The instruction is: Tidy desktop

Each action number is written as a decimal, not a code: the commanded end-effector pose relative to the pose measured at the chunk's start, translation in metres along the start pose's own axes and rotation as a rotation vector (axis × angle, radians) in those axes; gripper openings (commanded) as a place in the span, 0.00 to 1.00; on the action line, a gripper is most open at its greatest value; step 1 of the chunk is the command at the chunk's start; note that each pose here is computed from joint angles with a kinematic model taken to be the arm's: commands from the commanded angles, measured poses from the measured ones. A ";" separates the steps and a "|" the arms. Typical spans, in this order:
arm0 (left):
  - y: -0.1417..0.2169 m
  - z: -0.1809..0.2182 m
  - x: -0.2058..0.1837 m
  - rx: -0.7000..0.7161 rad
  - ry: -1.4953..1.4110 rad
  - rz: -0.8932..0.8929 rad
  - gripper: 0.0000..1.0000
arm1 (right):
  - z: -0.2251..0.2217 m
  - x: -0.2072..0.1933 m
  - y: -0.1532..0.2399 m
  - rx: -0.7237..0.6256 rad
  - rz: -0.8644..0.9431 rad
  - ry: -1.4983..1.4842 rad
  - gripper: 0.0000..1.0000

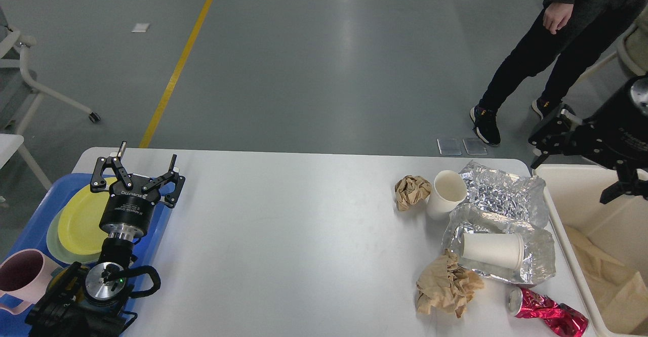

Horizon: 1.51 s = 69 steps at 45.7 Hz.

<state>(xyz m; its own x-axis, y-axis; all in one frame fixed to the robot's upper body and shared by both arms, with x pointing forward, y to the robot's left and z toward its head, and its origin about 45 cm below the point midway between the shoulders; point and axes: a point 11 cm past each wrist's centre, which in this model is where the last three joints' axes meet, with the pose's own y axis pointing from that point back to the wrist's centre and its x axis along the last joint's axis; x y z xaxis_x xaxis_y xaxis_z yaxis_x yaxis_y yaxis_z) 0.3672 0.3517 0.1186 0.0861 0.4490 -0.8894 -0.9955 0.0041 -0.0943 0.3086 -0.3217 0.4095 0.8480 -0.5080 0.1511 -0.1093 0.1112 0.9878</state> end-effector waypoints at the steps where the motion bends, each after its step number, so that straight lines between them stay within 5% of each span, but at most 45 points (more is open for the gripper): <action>1: 0.000 0.000 0.000 -0.001 0.000 0.000 0.96 | -0.009 -0.015 0.021 -0.007 -0.001 0.131 1.00; 16: 0.000 0.000 0.000 -0.001 0.000 -0.001 0.96 | -0.018 -0.013 0.020 0.103 -0.011 0.134 0.99; 34: 0.000 0.000 0.000 -0.001 0.000 0.000 0.96 | 0.024 -0.036 -0.141 0.051 -0.161 -0.630 0.98; 51: 0.000 0.000 0.001 -0.001 0.000 0.002 0.96 | 0.002 -0.078 -0.229 0.083 -0.372 -1.092 0.99; 59: 0.000 0.000 0.000 -0.001 0.000 -0.001 0.96 | 0.020 -0.083 -0.281 0.004 -0.314 -1.205 0.99; 69: 0.000 0.000 0.001 -0.001 0.000 0.002 0.96 | 0.043 -0.059 -0.300 -0.003 -0.213 -1.275 0.98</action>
<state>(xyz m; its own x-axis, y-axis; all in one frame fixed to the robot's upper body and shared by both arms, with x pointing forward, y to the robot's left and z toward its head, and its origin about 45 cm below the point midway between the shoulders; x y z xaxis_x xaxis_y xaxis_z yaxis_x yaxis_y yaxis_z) 0.3671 0.3518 0.1184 0.0856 0.4490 -0.8894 -0.9956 0.0034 -0.0942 0.2651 -0.3508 0.1101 -0.2200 -0.9702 -0.1018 -0.0154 -0.1009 0.9948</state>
